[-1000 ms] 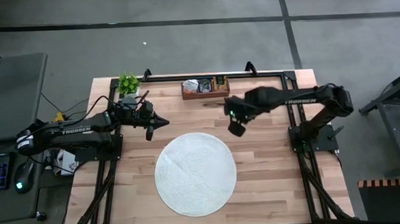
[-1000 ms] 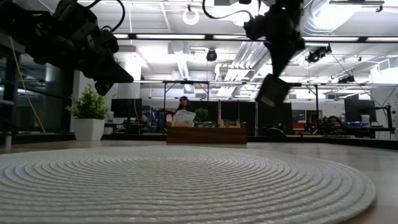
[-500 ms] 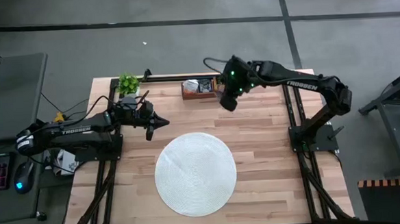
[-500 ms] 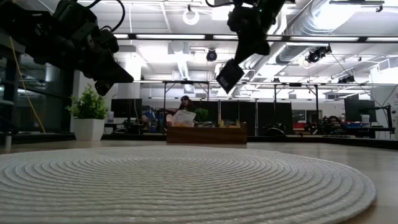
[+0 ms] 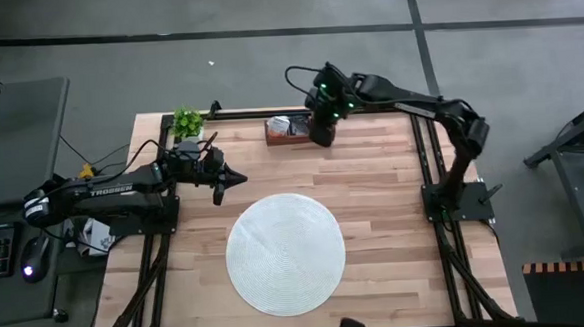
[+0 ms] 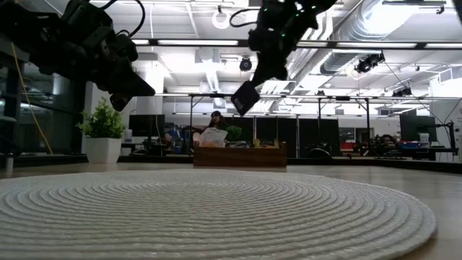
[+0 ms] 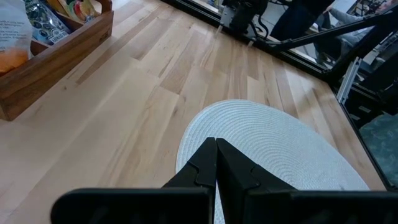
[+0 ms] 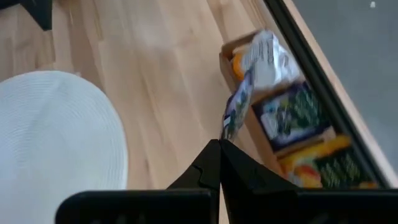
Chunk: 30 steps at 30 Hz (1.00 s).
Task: Pick & Place Tea
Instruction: Put the blue tea bag into the middle section of the wooden organizer
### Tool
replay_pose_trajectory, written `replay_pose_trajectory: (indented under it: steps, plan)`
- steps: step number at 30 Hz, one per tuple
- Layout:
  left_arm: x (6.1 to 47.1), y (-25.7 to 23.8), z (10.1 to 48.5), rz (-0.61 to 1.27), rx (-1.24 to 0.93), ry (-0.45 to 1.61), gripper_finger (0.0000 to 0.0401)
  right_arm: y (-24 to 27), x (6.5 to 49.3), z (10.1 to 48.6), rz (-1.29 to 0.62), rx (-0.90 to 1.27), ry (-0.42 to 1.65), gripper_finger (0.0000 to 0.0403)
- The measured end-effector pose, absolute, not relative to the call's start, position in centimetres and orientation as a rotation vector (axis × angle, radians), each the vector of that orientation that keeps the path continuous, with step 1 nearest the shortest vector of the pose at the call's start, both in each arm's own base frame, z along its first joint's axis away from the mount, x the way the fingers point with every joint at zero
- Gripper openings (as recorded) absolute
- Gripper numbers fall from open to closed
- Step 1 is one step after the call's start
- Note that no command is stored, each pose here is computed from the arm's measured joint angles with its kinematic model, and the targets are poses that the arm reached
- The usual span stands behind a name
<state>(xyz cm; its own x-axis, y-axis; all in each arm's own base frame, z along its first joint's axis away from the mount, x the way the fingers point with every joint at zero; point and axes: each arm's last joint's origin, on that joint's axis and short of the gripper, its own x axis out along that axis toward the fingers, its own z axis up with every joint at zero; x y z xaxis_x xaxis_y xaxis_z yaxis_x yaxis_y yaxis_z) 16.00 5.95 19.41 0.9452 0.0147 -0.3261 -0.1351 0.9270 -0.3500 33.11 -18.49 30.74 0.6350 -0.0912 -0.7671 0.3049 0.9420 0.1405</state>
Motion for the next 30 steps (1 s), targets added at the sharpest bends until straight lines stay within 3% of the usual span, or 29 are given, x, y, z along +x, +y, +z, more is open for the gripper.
replay_pose_trajectory:
  steps: [17, 30]
  plan:
    - [16.0, 5.9, 19.4, 0.078, -0.378, 0.326, 0.0, -25.1, 36.8, 27.8, -0.039, 0.186, 1.191, 0.0]
    - [16.0, 5.9, 19.4, 0.078, -0.378, 0.325, 0.0, -26.4, 38.0, 26.2, -0.018, 0.085, 1.205, 0.0]
